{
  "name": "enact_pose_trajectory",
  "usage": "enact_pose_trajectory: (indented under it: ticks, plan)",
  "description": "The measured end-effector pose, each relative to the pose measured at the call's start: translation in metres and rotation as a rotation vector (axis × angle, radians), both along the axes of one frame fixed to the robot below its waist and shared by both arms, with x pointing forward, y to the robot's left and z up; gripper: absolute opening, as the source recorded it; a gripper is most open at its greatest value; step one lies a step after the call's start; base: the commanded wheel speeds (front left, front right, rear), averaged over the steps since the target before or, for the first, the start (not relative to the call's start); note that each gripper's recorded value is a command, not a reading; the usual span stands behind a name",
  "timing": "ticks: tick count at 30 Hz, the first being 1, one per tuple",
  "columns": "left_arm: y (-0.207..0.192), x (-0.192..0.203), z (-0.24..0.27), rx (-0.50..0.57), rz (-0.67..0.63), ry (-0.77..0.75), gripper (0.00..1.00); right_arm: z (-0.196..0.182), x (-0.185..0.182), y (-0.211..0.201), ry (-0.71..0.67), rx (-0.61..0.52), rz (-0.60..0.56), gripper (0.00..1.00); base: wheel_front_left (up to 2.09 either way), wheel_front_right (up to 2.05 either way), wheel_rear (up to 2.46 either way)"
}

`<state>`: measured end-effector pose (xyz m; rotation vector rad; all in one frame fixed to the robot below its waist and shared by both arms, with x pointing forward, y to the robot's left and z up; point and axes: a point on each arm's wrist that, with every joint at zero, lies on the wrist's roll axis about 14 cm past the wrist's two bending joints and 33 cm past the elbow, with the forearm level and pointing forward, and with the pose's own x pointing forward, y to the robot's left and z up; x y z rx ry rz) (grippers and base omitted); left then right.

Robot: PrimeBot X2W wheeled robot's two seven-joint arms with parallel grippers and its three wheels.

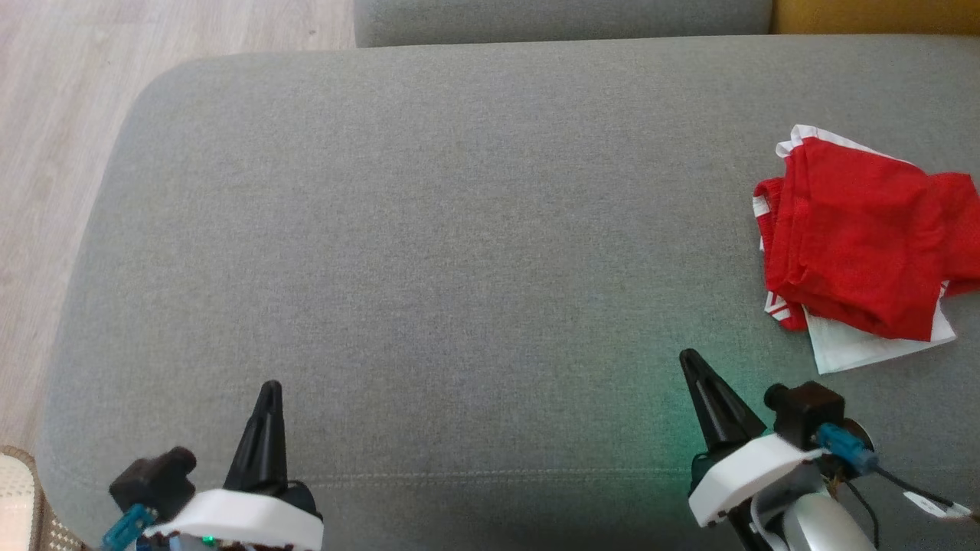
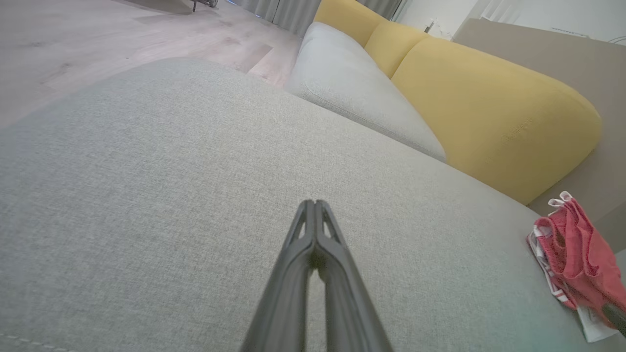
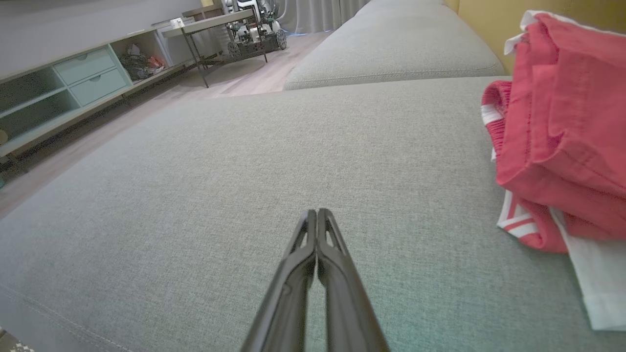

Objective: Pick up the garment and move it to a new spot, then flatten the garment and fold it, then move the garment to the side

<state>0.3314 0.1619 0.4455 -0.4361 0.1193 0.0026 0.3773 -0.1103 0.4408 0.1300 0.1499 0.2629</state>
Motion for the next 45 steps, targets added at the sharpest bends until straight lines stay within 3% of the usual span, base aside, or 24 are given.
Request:
enact_pose_trajectory:
  ticks: [45]
  plan:
    - [0.011,0.014,0.002,-0.416,0.088,0.048,0.00,0.013,0.005,-0.040,0.097,0.510,-0.233,0.00,0.00,0.00,0.00]
